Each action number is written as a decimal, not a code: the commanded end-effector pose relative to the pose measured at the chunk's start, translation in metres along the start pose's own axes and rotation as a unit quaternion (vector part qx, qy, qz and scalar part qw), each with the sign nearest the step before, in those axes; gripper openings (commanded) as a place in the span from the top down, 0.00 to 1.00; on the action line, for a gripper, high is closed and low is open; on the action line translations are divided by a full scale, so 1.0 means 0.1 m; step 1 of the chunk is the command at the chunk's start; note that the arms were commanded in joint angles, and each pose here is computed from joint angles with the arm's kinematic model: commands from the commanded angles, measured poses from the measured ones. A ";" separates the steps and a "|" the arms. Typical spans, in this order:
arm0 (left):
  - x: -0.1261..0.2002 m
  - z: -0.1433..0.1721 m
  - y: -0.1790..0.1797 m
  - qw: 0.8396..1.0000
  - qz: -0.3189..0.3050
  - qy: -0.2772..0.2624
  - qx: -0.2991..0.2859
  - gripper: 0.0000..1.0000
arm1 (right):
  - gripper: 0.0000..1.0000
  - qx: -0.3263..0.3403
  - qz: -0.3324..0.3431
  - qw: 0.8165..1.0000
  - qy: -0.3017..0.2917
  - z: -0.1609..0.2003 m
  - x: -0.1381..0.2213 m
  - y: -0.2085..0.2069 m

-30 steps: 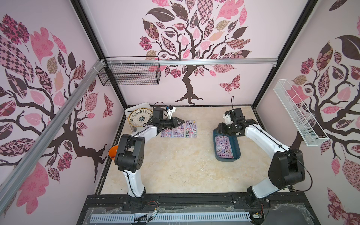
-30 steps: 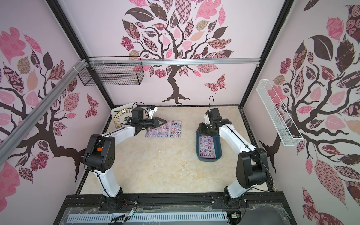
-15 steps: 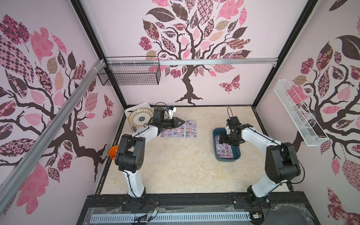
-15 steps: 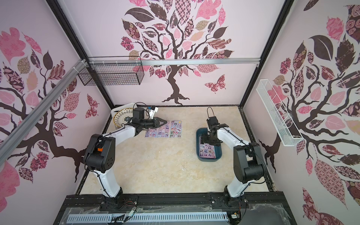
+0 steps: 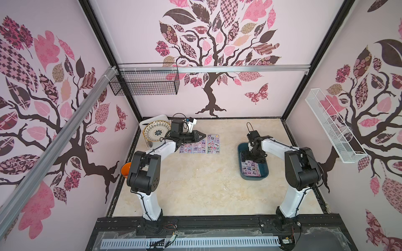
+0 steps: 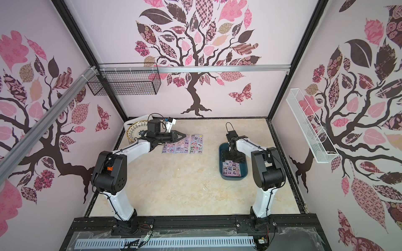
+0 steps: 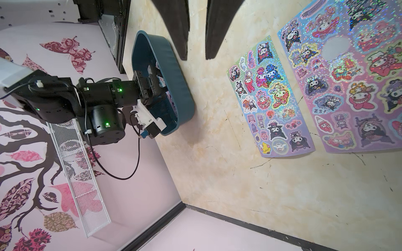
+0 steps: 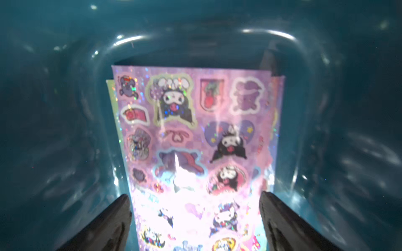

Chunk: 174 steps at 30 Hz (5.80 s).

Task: Take the stickers out of the storage box
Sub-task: Pick up the sticker from the storage box.

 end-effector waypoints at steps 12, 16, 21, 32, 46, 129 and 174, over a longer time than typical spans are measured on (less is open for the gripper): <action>0.08 -0.11 -0.15 1.000 0.006 -0.012 -0.028 0.79 | 0.22 0.021 0.025 0.999 0.028 0.03 -0.15 -0.01; 0.09 -0.10 -0.15 1.000 0.004 -0.012 -0.028 0.79 | 0.33 0.019 0.017 1.000 0.017 0.01 -0.09 0.01; 0.08 -0.11 -0.15 1.000 0.005 -0.011 -0.027 0.79 | 0.46 0.018 0.015 1.000 0.002 -0.01 0.03 0.01; 0.09 -0.10 -0.16 1.000 0.008 -0.010 -0.026 0.79 | 0.64 0.017 -0.015 0.999 -0.034 -0.04 0.32 0.07; 0.07 -0.09 -0.19 1.000 0.020 -0.008 -0.020 0.79 | 0.77 0.005 -0.067 0.995 -0.068 -0.02 0.74 0.07; -0.65 0.05 -1.28 0.954 0.295 0.048 0.025 1.00 | 0.47 -0.021 -0.464 0.862 -0.206 -0.69 2.09 1.11; -0.33 -0.22 -0.70 0.954 0.281 -0.032 0.100 1.00 | 0.20 0.017 -0.633 0.749 -0.195 -0.75 2.43 1.59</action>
Point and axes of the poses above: each gripper's point midway between its finger pads, its own x axis back along the fingers, its own y axis along the line the jaws close on, z = x × y, the point moved 2 cm from there along x, back along the fingers, and after that the axes turned 1 degree about x, right-handed, at the moved point
